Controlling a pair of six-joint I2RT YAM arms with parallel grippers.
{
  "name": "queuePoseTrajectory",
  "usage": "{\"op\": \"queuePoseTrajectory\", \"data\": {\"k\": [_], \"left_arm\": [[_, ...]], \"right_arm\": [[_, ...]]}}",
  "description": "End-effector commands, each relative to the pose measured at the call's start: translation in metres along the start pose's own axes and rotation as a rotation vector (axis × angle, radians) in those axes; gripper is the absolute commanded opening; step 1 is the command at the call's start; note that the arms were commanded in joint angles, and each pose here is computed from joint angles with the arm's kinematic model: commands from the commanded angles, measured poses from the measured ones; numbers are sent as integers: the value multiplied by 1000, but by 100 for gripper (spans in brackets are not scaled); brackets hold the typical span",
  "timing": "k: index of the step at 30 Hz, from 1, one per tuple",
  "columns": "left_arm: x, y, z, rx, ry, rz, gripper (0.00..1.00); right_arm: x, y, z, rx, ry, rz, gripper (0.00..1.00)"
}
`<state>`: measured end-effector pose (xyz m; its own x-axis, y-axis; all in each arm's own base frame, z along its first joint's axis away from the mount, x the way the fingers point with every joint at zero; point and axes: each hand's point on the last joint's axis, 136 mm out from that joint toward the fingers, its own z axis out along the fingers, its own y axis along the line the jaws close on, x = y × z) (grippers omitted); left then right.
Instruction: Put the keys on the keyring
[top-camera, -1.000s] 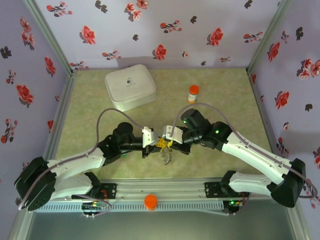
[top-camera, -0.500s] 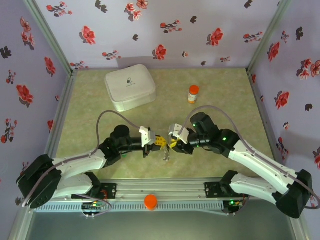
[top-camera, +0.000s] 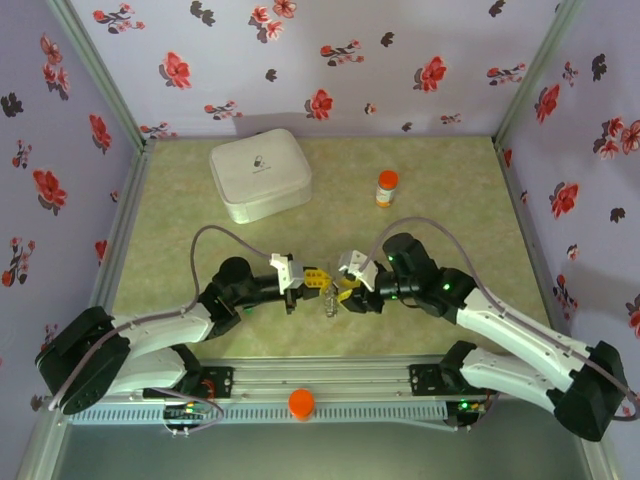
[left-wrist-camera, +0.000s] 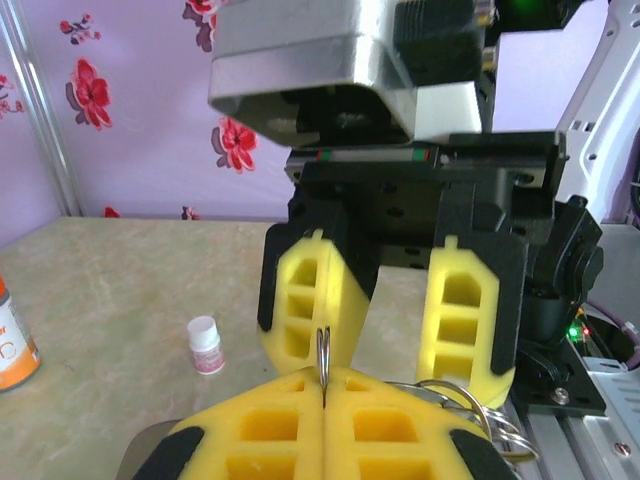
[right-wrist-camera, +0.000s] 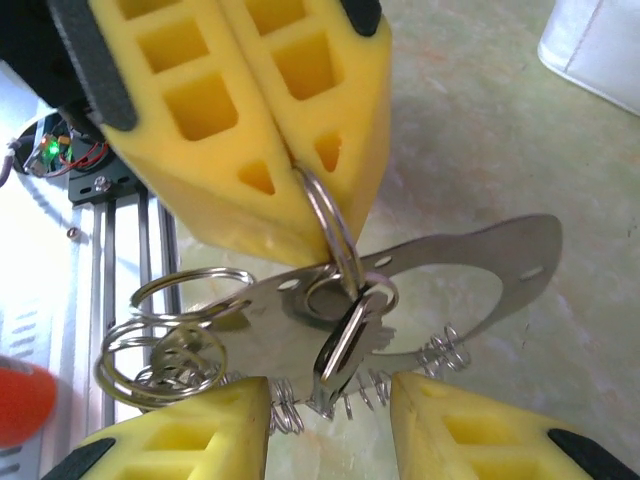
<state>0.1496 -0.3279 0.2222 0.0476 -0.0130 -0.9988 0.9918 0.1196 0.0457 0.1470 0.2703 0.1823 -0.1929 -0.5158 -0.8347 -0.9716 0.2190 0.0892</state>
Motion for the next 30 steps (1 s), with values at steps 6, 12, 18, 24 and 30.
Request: {"op": "queuePoseTrajectory", "data": {"k": [6,12,18,24,30], "left_arm": [[-18,5,-5,-36,-86,23,0],[-18,6,-7,-49,-76,28,0],[-13,12,-10,-92,-40,55,0],[-5,14,-12,-116,30,61,0],[-13,11,-15,-103,-2,62,0]], "right_arm": [[-23,-14,10,47,-127,-21,33],[-27,-16,1,84,-131,-52,13],[-37,-17,-15,117,-98,-94,0],[-54,-13,-26,116,-115,-128,0],[-42,-10,-14,73,-38,-130,0]]}}
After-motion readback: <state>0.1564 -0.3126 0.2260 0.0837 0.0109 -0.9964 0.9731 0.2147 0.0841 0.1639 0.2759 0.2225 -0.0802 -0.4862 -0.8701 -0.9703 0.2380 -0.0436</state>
